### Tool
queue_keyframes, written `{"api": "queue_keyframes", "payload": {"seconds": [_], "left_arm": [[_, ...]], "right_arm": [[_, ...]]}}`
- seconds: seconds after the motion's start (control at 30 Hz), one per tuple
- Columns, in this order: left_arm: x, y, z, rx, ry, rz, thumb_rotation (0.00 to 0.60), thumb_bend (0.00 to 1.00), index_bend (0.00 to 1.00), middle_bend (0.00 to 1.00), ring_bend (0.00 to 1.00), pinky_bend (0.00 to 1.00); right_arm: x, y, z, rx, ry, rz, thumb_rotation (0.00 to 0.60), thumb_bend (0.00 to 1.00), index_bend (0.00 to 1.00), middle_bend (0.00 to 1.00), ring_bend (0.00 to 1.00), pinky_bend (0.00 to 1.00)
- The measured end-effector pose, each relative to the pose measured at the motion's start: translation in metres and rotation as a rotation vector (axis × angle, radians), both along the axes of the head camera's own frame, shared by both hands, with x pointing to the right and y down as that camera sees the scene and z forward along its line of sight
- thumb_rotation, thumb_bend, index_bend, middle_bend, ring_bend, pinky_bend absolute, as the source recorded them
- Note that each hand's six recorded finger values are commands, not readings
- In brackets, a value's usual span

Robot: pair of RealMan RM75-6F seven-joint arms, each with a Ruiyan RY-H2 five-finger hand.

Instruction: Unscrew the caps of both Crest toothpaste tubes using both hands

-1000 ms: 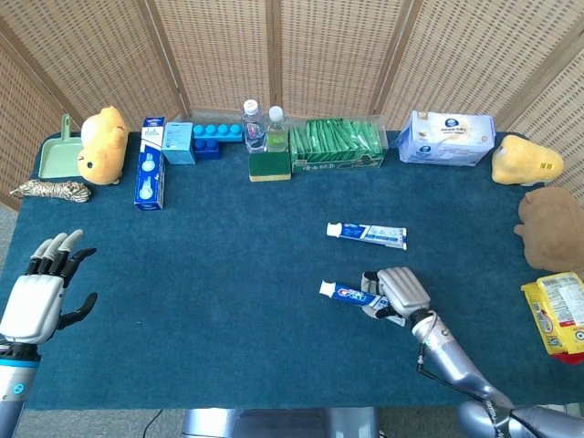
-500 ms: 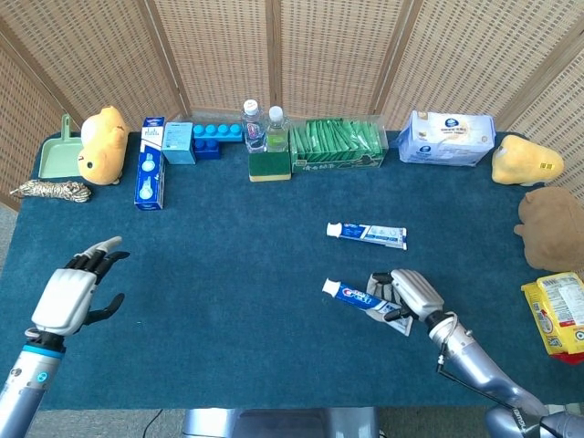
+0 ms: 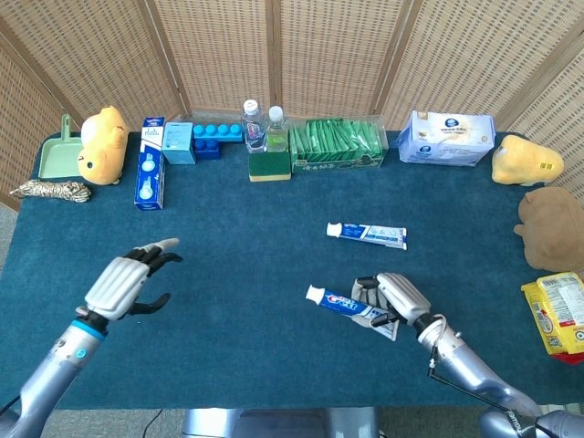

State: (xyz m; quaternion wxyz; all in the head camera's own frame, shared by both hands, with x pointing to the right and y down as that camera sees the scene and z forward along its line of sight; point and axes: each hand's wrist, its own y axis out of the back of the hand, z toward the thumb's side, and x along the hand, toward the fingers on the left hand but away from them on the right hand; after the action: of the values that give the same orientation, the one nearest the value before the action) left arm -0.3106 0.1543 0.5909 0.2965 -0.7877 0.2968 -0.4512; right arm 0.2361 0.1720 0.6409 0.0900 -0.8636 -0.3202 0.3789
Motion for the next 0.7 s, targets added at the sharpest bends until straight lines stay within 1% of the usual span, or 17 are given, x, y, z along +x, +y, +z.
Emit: {"api": "queue_keyframes", "payload": {"seconds": [0.13,0.27,0.37,0.53,0.7], "left_arm": [[0.027,-0.01,0.008,-0.074,0.055,0.046,0.596,0.27,0.26,0.1,0.13,0.24],[0.056,-0.015,0.016,-0.146,0.113,0.088,0.588,0.27,0.26,0.09,0.11,0.23],[0.083,-0.016,0.021,-0.187,0.148,0.147,0.587,0.27,0.26,0.08,0.1,0.25],[0.119,-0.018,0.027,-0.207,0.186,0.218,0.589,0.27,0.27,0.08,0.08,0.24],[0.138,-0.019,0.031,-0.205,0.198,0.25,0.584,0.27,0.28,0.08,0.07,0.24]], "right_arm": [[-0.007,-0.001,0.001,-0.004,-0.013,0.001,0.6,0.49,0.84,0.67,0.63,0.71],[-0.015,-0.001,0.002,-0.018,-0.024,0.0,0.6,0.49,0.84,0.67,0.63,0.71],[-0.02,-0.001,0.003,-0.036,-0.035,0.003,0.6,0.49,0.84,0.67,0.63,0.71],[-0.028,0.0,0.002,-0.054,-0.052,-0.001,0.6,0.49,0.84,0.67,0.64,0.71],[-0.035,0.002,0.001,-0.065,-0.065,-0.01,0.6,0.5,0.84,0.67,0.64,0.71]]}}
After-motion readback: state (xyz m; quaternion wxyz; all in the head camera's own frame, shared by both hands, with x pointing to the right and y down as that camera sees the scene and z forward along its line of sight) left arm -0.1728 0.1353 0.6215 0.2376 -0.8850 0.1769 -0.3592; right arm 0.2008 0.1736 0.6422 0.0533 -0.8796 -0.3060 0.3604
